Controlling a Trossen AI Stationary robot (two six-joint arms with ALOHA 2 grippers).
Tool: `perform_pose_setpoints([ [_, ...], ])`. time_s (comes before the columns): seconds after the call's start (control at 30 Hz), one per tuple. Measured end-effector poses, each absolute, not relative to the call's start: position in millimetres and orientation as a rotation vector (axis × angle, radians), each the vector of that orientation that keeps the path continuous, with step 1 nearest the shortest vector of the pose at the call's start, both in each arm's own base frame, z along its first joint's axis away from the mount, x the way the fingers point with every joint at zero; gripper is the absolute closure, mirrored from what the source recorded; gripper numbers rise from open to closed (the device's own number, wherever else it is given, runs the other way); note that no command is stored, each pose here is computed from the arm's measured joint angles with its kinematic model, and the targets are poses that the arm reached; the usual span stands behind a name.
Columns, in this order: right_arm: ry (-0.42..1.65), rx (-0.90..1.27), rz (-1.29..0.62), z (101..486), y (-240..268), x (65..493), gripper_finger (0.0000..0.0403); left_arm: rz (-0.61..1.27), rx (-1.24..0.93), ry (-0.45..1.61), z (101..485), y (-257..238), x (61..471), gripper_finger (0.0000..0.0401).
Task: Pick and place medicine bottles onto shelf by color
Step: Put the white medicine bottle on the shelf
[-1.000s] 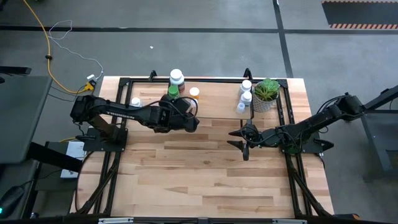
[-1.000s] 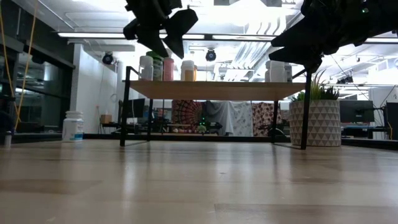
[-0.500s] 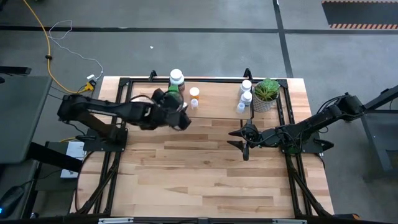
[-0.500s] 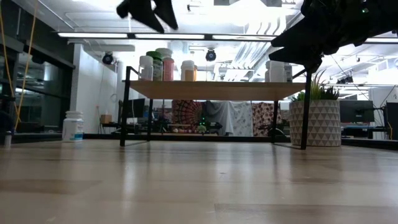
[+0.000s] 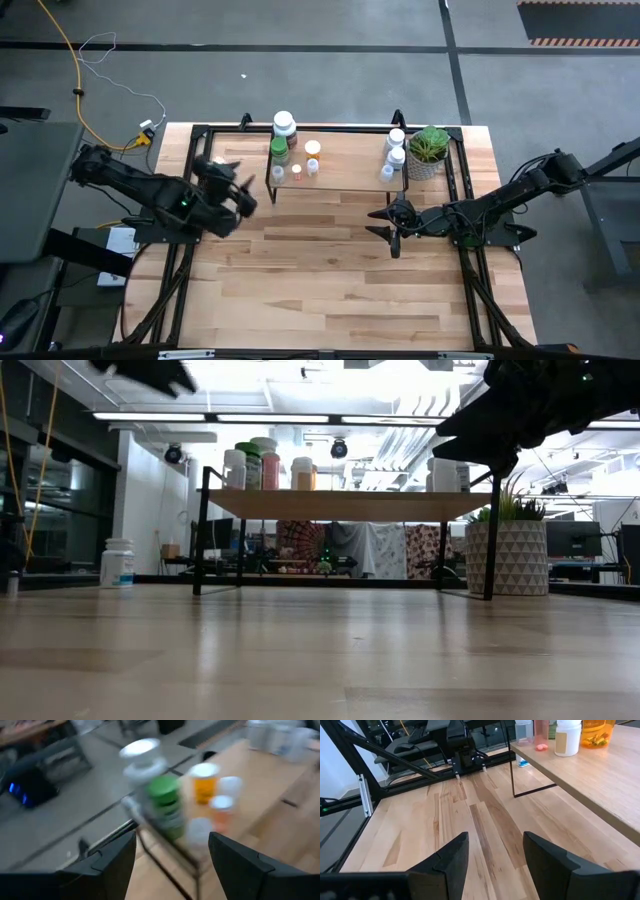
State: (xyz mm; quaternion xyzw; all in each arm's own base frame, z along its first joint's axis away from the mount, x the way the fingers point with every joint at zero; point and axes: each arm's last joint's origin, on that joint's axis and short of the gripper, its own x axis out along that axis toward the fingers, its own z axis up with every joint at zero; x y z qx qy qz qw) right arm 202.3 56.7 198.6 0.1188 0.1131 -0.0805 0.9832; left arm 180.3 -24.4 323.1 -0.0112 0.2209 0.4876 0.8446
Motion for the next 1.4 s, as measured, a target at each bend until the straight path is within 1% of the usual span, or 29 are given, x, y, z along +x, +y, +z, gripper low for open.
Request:
perform_pose_setpoints([
  [0.13,0.219,0.243,-0.171,199.2,56.4,202.5,0.0224,1.174,-0.182,0.443,300.6,-1.6,151.2,0.0162],
  [0.27,0.205,0.241,-0.202,200.1,55.6,202.5,0.0224,1.296,-0.317,0.542,279.2,23.5,139.9,0.0162],
  [0.47,0.203,0.243,-0.208,200.1,55.4,202.5,0.0224,1.490,-0.368,0.723,245.0,56.4,132.9,0.0162],
  [0.63,0.208,0.231,-0.207,199.7,55.4,202.4,0.0224,1.597,-0.402,0.827,223.9,74.4,128.3,0.0162],
  [0.8,0.212,0.229,-0.208,199.3,55.3,202.3,0.0224,1.627,-0.464,0.843,207.6,89.8,127.4,0.0162],
  [0.97,0.212,0.232,-0.207,199.3,55.3,202.3,0.0224,1.550,-0.548,0.779,194.8,109.9,130.3,0.0162],
  [1.1,0.212,0.230,-0.207,199.3,55.3,202.3,0.0224,1.609,-0.591,0.743,194.2,120.9,122.9,0.0162],
  [1.4,0.213,0.226,-0.206,199.2,55.4,202.3,0.0224,1.692,-0.587,0.834,192.0,124.0,108.4,0.0162],
])
